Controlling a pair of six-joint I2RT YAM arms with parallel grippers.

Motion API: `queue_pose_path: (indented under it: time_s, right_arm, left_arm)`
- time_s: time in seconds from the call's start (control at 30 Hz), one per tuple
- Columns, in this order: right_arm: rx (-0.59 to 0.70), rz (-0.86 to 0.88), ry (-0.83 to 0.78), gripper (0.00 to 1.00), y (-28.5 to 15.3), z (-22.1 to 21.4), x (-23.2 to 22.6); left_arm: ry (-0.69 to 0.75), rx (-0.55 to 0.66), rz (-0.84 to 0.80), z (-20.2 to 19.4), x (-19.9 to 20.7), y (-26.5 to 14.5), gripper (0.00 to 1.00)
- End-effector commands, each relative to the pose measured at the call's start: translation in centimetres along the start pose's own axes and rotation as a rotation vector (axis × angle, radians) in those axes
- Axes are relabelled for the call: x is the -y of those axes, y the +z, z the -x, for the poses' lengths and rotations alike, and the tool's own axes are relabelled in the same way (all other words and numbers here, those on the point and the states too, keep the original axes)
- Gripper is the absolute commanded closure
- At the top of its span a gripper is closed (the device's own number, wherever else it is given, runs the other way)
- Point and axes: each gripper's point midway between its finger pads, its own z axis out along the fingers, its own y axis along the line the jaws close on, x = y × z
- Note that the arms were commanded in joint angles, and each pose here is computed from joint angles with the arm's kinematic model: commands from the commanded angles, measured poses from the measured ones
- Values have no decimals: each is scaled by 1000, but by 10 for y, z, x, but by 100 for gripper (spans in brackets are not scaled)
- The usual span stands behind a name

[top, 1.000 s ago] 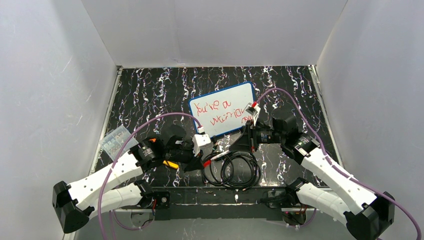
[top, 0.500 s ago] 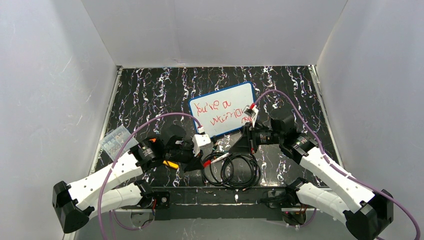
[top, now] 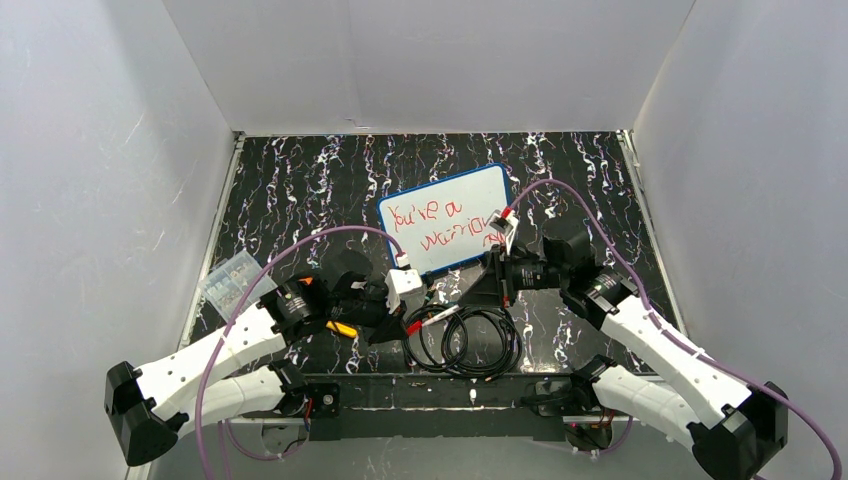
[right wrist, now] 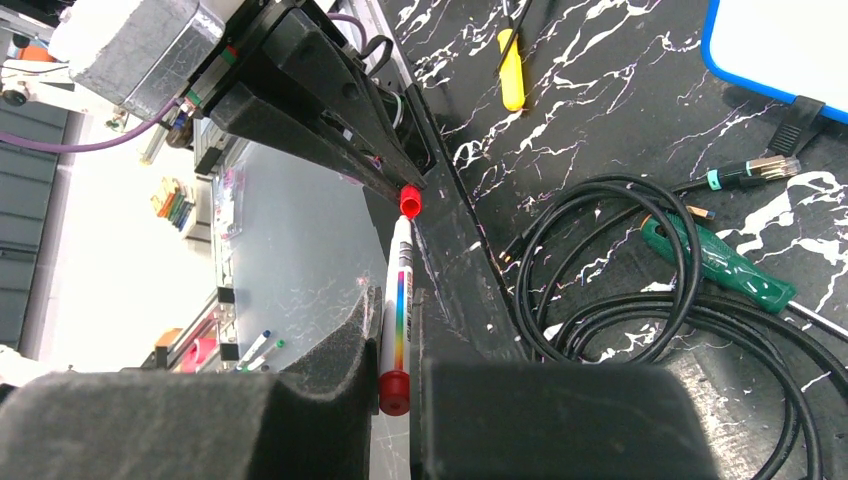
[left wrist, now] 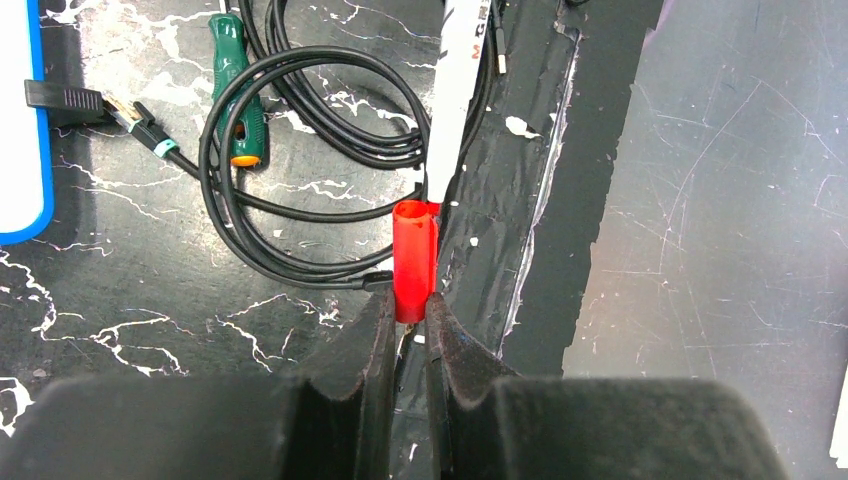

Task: Write a sentence on the whiteboard
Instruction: Close the whiteboard marker at the center of the board.

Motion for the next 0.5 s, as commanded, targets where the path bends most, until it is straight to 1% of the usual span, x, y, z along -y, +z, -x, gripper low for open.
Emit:
queue_pose_path:
  time_s: [0.0,0.47]
  right_arm:
    - [43,20,-59,99,-7,14,-13]
    - [38,15,-55,99,-5,13,-9]
  left_arm:
    - [8,-13,-13,-5,4,-1,100]
    - [12,-12,-19,-5,6,-2,100]
